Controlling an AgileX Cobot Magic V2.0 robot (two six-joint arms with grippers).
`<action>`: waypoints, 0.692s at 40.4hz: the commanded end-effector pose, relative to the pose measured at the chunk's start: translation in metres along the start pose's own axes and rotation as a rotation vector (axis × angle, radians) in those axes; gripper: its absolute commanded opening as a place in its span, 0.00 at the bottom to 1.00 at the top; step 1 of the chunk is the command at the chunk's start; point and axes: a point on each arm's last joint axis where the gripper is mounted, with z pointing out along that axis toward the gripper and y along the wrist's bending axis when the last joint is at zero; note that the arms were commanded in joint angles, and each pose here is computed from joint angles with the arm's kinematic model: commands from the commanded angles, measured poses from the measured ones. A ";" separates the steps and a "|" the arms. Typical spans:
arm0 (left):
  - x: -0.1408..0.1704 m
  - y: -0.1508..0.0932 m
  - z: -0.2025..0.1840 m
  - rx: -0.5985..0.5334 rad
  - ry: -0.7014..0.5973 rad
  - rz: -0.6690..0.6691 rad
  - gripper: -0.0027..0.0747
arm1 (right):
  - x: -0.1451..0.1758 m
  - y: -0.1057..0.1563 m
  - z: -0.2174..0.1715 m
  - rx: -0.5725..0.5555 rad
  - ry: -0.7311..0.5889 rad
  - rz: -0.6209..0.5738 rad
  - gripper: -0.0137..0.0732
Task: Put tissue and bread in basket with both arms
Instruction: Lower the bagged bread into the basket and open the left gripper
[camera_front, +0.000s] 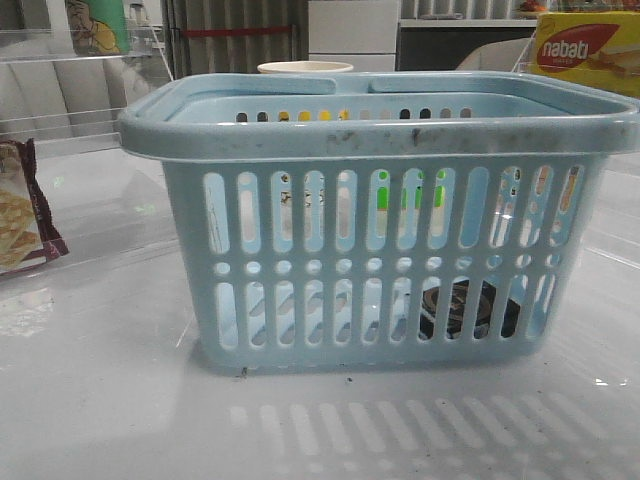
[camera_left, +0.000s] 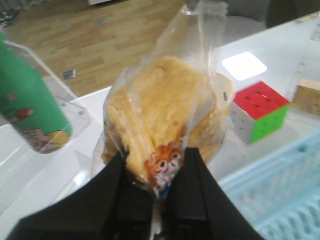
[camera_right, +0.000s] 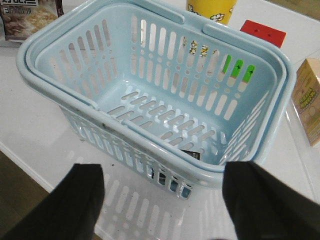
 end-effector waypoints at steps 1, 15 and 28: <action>-0.016 -0.027 -0.030 0.086 -0.065 0.060 0.15 | -0.013 -0.001 -0.006 0.011 -0.102 -0.020 0.84; 0.003 -0.115 0.001 0.323 0.114 0.194 0.15 | -0.013 -0.001 -0.006 0.011 -0.102 -0.020 0.84; 0.027 -0.142 0.053 0.350 0.219 0.225 0.22 | -0.013 -0.001 -0.006 0.011 -0.102 -0.020 0.84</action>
